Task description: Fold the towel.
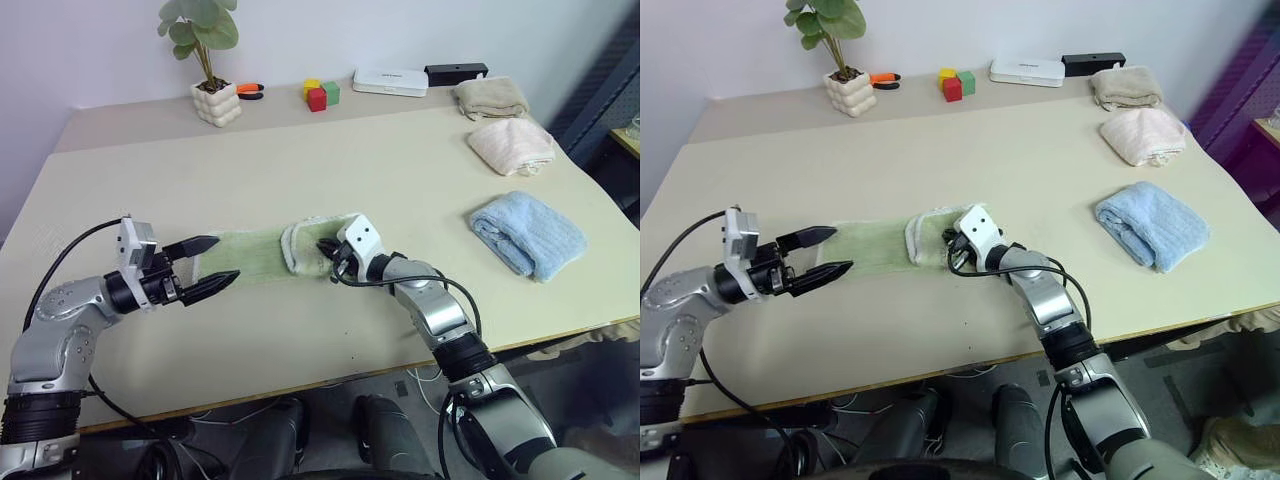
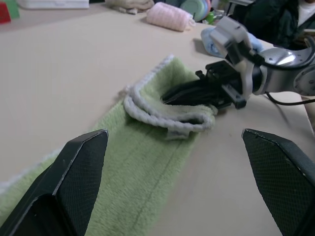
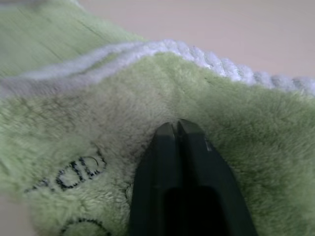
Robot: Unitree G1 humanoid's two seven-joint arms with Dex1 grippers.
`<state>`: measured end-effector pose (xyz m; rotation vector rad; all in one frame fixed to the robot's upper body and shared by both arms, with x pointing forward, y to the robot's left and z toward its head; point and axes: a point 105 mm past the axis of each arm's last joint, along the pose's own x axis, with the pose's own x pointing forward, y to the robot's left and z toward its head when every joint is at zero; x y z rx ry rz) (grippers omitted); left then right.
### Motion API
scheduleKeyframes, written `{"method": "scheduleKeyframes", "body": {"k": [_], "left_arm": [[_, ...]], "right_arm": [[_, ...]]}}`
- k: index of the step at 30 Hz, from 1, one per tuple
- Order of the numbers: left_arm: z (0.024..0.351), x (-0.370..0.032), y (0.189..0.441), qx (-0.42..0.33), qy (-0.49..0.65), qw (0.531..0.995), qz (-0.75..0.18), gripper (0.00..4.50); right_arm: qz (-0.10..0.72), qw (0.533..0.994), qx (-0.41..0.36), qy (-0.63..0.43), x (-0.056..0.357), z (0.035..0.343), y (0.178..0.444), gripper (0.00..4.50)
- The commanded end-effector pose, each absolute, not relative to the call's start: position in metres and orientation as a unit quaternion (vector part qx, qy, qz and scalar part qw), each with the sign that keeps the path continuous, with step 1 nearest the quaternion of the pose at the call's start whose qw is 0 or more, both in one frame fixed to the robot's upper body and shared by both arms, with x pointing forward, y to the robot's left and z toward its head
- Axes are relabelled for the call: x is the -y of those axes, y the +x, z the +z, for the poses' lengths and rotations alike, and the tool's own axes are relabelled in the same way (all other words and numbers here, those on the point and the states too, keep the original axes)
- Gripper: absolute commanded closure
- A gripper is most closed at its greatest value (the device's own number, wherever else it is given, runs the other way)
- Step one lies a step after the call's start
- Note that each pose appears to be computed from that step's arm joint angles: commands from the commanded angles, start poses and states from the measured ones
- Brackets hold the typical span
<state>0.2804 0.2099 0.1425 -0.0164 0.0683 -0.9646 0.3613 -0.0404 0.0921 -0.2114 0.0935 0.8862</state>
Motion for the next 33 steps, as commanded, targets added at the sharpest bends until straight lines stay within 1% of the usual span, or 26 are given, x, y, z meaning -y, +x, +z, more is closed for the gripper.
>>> {"method": "scheduleKeyframes", "body": {"k": [1, 3, 5, 6, 8, 11, 13, 15, 17, 19, 21, 24, 27, 30, 33], "left_arm": [[0.150, -0.209, 0.276, -0.033, -0.038, 0.891, -0.450, 0.00], [0.149, -0.211, 0.275, -0.042, -0.074, 0.896, -0.435, 0.00], [0.147, -0.210, 0.266, -0.057, -0.155, 0.895, -0.415, 0.00], [0.144, -0.210, 0.261, -0.065, -0.196, 0.895, -0.396, 0.00], [0.144, -0.207, 0.249, -0.074, -0.258, 0.885, -0.380, 0.00], [0.150, -0.207, 0.244, -0.067, -0.311, 0.882, -0.347, 0.00], [0.150, -0.212, 0.245, -0.060, -0.357, 0.883, -0.298, 0.00], [0.144, -0.216, 0.245, -0.065, -0.398, 0.879, -0.253, 0.00], [0.136, -0.220, 0.243, -0.072, -0.437, 0.871, -0.213, 0.00], [0.125, -0.219, 0.243, -0.084, -0.455, 0.869, -0.177, 0.00], [0.114, -0.215, 0.241, -0.096, -0.480, 0.861, -0.140, 0.00], [0.102, -0.205, 0.235, -0.117, -0.515, 0.842, -0.110, 0.00], [0.095, -0.205, 0.234, -0.128, -0.515, 0.843, -0.087, 0.00], [0.091, -0.222, 0.248, -0.107, -0.551, 0.827, -0.038, 0.00], [0.086, -0.225, 0.254, -0.107, -0.559, 0.822, -0.008, 0.00]], "right_arm": [[0.443, 0.893, 0.008, -0.078, 0.036, 0.122, 0.360, 2.28], [0.447, 0.892, 0.016, -0.070, 0.038, 0.129, 0.360, 1.39], [0.448, 0.891, 0.043, -0.056, 0.044, 0.149, 0.362, 0.30], [0.454, 0.888, 0.055, -0.053, 0.047, 0.159, 0.360, 0.07], [0.474, 0.876, 0.067, -0.056, 0.050, 0.172, 0.355, 0.07], [0.515, 0.852, 0.070, -0.070, 0.054, 0.180, 0.340, 0.07], [0.544, 0.830, 0.081, -0.088, 0.063, 0.189, 0.328, 0.07], [0.559, 0.816, 0.088, -0.115, 0.075, 0.194, 0.323, 0.07], [0.576, 0.804, 0.089, -0.118, 0.085, 0.201, 0.316, 0.07], [0.587, 0.794, 0.086, -0.131, 0.093, 0.205, 0.310, 0.07], [0.588, 0.791, 0.077, -0.149, 0.096, 0.203, 0.310, 0.07], [0.584, 0.793, 0.078, -0.151, 0.096, 0.202, 0.311, 0.07], [0.581, 0.797, 0.080, -0.147, 0.095, 0.201, 0.312, 0.07], [0.577, 0.799, 0.080, -0.148, 0.092, 0.197, 0.312, 0.07], [0.572, 0.803, 0.080, -0.150, 0.093, 0.197, 0.313, 0.07]]}}
